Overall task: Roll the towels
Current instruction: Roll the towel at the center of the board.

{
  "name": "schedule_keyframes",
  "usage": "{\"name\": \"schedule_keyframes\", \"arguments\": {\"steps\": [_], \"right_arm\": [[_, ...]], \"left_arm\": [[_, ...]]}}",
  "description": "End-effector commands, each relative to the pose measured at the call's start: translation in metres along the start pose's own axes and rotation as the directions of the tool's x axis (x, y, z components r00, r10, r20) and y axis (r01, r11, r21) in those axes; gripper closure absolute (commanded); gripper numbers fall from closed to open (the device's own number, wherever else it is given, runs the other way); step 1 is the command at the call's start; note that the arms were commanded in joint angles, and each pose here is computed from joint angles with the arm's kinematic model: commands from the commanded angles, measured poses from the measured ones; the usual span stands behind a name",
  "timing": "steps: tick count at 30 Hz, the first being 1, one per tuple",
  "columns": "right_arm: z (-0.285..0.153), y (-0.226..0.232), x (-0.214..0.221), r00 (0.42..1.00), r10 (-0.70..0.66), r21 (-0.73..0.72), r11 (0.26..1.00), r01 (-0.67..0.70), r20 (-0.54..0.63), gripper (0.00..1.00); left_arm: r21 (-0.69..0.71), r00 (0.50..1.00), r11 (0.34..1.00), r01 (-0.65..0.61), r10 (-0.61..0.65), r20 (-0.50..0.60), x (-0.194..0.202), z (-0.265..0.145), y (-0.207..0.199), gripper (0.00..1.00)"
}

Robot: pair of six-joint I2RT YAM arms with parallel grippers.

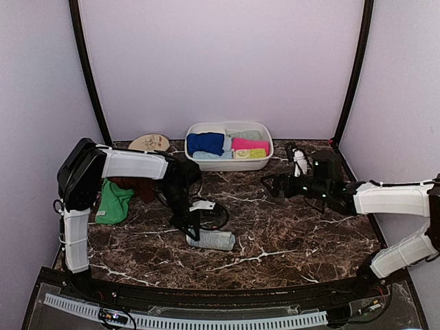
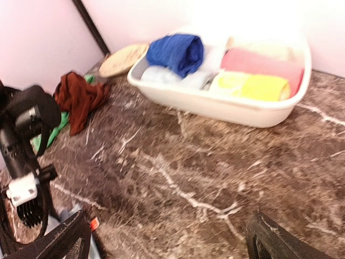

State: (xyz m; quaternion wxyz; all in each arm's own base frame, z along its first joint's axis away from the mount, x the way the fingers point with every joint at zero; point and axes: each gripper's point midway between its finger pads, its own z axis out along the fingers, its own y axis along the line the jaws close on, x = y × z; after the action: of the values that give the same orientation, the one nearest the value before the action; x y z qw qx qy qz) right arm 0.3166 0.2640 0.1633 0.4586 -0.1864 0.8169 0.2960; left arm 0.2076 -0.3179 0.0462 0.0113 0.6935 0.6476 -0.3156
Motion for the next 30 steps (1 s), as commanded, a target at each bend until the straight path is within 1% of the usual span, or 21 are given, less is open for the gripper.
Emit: {"name": "schedule_keyframes", "arguments": {"steps": [1, 2, 3, 4, 5, 7, 9, 11, 12, 14, 18, 22, 23, 25, 27, 30], "right_arm": [[-0.019, -0.019, -0.004, 0.992, -0.066, 0.034, 0.997, 0.063, 0.104, 0.0], [-0.02, 0.002, 0.003, 0.981, -0.165, 0.012, 0.986, 0.165, 0.097, 0.0], [-0.022, 0.017, 0.011, 0.954, -0.285, 0.034, 0.958, 0.284, 0.089, 0.0], [-0.024, 0.032, 0.022, 0.917, -0.392, 0.033, 0.92, 0.391, 0.073, 0.0], [-0.026, 0.043, 0.033, 0.867, -0.496, 0.036, 0.868, 0.495, 0.055, 0.0], [-0.032, 0.068, 0.061, 0.785, -0.618, -0.021, 0.785, 0.619, 0.028, 0.03], [-0.041, 0.097, 0.083, 0.678, -0.733, -0.074, 0.674, 0.735, 0.054, 0.05], [-0.05, 0.122, 0.104, 0.529, -0.844, -0.105, 0.52, 0.848, 0.092, 0.06], [-0.05, 0.13, 0.111, 0.471, -0.877, -0.101, 0.462, 0.881, 0.093, 0.07], [-0.042, 0.144, 0.122, 0.375, -0.923, -0.122, 0.364, 0.923, 0.083, 0.08], [-0.021, 0.166, 0.131, 0.257, -0.96, -0.151, 0.239, 0.959, 0.114, 0.11], [0.006, 0.183, 0.138, 0.119, -0.986, -0.157, 0.1, 0.983, 0.12, 0.16], [0.014, 0.185, 0.146, 0.082, -0.99, -0.17, 0.062, 0.983, 0.118, 0.17], [0.026, 0.19, 0.152, 0.025, -0.992, -0.178, 0.003, 0.984, 0.123, 0.18], [0.037, 0.193, 0.157, 0.0, -0.993, -0.184, -0.022, 0.983, 0.117, 0.19], [0.055, 0.19, 0.164, 0.001, -0.996, -0.213, -0.018, 0.977, 0.087, 0.21]], "left_arm": [[0.112, 0.982, 0.979, 0.171, -0.16, -0.099, 0.018, 0.016, -0.009, 1.0], [0.109, 0.979, 0.977, 0.184, -0.172, -0.111, 0.019, 0.018, -0.006, 1.0], [0.104, 0.975, 0.975, 0.197, -0.184, -0.122, 0.02, 0.019, -0.003, 1.0], [0.102, 0.971, 0.972, 0.21, -0.196, -0.134, 0.022, 0.022, -0.001, 1.0], [0.101, 0.967, 0.969, 0.224, -0.207, -0.15, 0.025, 0.024, 0.002, 1.0], [0.099, 0.96, 0.965, 0.241, -0.222, -0.172, 0.028, 0.026, 0.006, 1.0], [0.097, 0.95, 0.961, 0.261, -0.237, -0.204, 0.033, 0.03, 0.009, 1.0], [0.087, 0.938, 0.956, 0.279, -0.252, -0.237, 0.04, 0.034, 0.013, 1.0], [0.082, 0.933, 0.955, 0.286, -0.258, -0.251, 0.043, 0.036, 0.015, 1.0], [0.076, 0.923, 0.95, 0.304, -0.274, -0.27, 0.048, 0.039, 0.018, 1.0], [0.08, 0.916, 0.944, 0.321, -0.288, -0.278, 0.048, 0.042, 0.021, 1.0], [0.084, 0.907, 0.939, 0.334, -0.297, -0.298, 0.052, 0.044, 0.021, 1.0], [0.084, 0.906, 0.939, 0.334, -0.296, -0.303, 0.053, 0.045, 0.021, 1.0], [0.085, 0.906, 0.938, 0.335, -0.296, -0.302, 0.053, 0.045, 0.023, 1.0], [0.087, 0.908, 0.939, 0.332, -0.293, -0.299, 0.051, 0.045, 0.023, 1.0], [0.092, 0.91, 0.94, 0.33, -0.29, -0.297, 0.05, 0.044, 0.024, 1.0]]}}
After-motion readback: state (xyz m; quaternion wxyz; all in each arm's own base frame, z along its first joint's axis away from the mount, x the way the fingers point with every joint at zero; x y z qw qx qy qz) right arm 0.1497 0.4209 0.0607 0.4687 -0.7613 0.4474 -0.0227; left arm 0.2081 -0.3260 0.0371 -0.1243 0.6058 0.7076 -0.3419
